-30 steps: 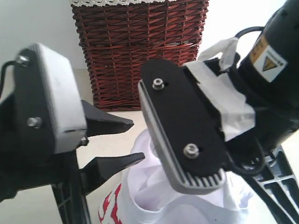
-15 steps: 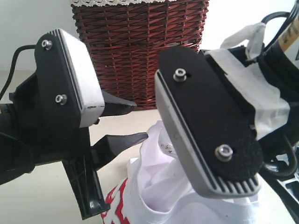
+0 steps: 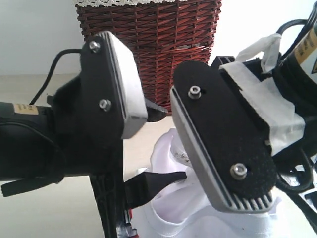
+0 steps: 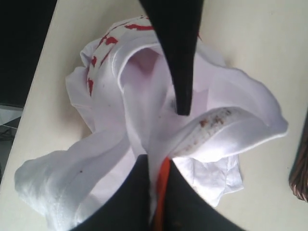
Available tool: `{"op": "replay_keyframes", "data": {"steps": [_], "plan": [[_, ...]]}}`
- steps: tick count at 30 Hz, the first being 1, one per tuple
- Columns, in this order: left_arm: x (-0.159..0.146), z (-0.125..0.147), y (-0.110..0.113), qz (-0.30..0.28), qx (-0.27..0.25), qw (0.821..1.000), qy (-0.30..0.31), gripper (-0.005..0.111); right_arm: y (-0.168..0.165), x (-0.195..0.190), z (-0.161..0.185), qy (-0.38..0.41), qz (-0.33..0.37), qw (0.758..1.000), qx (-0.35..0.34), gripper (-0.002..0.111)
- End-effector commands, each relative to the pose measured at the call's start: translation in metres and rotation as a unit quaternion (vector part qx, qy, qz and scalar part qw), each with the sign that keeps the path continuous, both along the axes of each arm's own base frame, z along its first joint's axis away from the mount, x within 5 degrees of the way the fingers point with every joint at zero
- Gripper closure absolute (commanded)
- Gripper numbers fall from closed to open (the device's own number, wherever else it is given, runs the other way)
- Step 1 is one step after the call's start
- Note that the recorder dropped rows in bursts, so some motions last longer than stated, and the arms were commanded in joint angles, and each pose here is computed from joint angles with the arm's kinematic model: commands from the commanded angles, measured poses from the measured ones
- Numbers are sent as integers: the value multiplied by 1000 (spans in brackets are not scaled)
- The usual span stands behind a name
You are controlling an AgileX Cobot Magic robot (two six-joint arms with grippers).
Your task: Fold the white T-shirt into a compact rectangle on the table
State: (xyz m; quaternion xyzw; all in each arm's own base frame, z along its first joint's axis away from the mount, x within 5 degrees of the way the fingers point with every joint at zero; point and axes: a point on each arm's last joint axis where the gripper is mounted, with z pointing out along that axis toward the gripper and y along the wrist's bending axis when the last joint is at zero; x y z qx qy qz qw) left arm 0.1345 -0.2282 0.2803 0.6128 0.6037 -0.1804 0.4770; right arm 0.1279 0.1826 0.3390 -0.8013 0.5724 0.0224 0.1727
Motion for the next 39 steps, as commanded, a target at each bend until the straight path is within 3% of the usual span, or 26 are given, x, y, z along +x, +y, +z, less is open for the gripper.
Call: {"op": "replay_keyframes", "data": {"steps": [1,8,11,15,17,20,23,28,31,34,36,39], "plan": [[6,-10,-6,-44,52,994,-79,33,-4,3,1,-27,-2,1000,-14,105],[11,-3,-10,-60,66,985,-146,33,-4,4,1,-33,-2,999,-19,105],[-6,-2,-22,-122,64,982,-127,35,-3,3,1,-23,-1,1000,-11,105],[-3,-17,-32,-123,86,980,-127,61,-3,3,1,-23,-1,1000,-11,105],[10,-23,-35,-78,94,980,-157,84,-4,2,2,-25,-1,1000,-8,105],[18,-22,-35,-42,94,978,-180,106,-7,-2,6,-21,-2,1000,7,105],[20,-16,-32,0,66,985,-161,107,-16,-6,19,-40,-56,997,45,98],[24,-3,-25,61,29,987,-147,107,-33,-8,39,-93,-130,982,105,64],[30,1,-19,118,13,983,-143,107,-41,-5,49,-120,-199,962,141,55],[46,8,-5,253,-9,956,-152,107,-54,4,59,-176,-289,926,169,56],[56,17,8,348,-25,925,-152,107,-64,6,66,-198,-342,899,191,56],[64,30,27,448,-46,883,-134,107,-70,0,72,-190,-357,888,218,56]]}}
